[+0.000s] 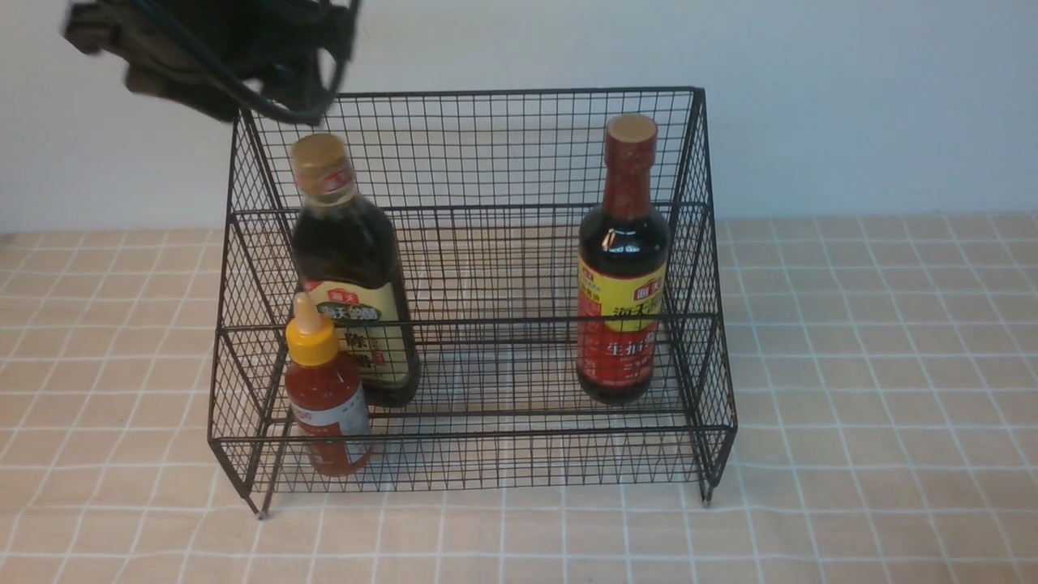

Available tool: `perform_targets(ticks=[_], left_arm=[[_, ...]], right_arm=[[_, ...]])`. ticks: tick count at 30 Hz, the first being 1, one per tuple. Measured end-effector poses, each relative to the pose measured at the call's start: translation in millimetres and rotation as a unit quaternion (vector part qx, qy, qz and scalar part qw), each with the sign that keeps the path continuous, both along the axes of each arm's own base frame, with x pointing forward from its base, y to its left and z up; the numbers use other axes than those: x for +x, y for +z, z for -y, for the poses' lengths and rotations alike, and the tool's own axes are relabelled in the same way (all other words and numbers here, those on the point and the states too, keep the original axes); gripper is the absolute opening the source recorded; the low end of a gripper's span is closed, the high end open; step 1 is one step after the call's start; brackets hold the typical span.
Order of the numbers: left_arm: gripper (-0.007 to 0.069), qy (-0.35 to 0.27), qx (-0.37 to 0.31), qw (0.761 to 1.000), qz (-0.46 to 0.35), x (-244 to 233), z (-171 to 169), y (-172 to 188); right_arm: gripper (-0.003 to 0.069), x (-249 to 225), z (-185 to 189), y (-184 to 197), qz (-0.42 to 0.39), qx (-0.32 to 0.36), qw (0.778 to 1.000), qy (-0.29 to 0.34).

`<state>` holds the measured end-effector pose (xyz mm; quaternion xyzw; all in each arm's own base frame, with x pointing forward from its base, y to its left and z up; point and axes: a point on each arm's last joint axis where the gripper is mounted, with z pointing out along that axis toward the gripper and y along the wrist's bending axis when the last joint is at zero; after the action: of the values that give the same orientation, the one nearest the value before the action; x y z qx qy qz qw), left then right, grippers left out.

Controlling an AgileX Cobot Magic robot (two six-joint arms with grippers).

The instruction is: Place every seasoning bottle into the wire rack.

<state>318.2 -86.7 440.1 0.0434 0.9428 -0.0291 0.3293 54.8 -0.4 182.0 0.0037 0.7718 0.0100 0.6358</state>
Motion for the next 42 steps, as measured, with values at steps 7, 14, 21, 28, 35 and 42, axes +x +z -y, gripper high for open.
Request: perform_targets(ticks=[7, 14, 21, 28, 35, 42], left_arm=[[0.002, 0.002, -0.02, 0.995, 0.1, -67, -22, 61], [-0.0007, -0.015, -0.042, 0.986, 0.161, -147, -43, 86], [-0.0007, -0.032, -0.066, 0.976, 0.205, -212, -59, 40], [-0.0007, -0.036, -0.069, 0.977, 0.199, -248, -68, -30], [-0.0007, -0.036, -0.059, 0.984, 0.163, -256, -71, -71], [-0.0007, -0.032, -0.042, 0.982, 0.179, -253, -73, -76]], right_arm=[[-0.0015, 0, 0, 0, 0.0, 0.0, 1.0, 0.0], [-0.0015, 0, 0, 0, 0.0, 0.0, 1.0, 0.0], [-0.0015, 0, 0, 0, 0.0, 0.0, 1.0, 0.0], [-0.0015, 0, 0, 0, 0.0, 0.0, 1.0, 0.0], [-0.0015, 0, 0, 0, 0.0, 0.0, 1.0, 0.0], [-0.0015, 0, 0, 0, 0.0, 0.0, 1.0, 0.0]])
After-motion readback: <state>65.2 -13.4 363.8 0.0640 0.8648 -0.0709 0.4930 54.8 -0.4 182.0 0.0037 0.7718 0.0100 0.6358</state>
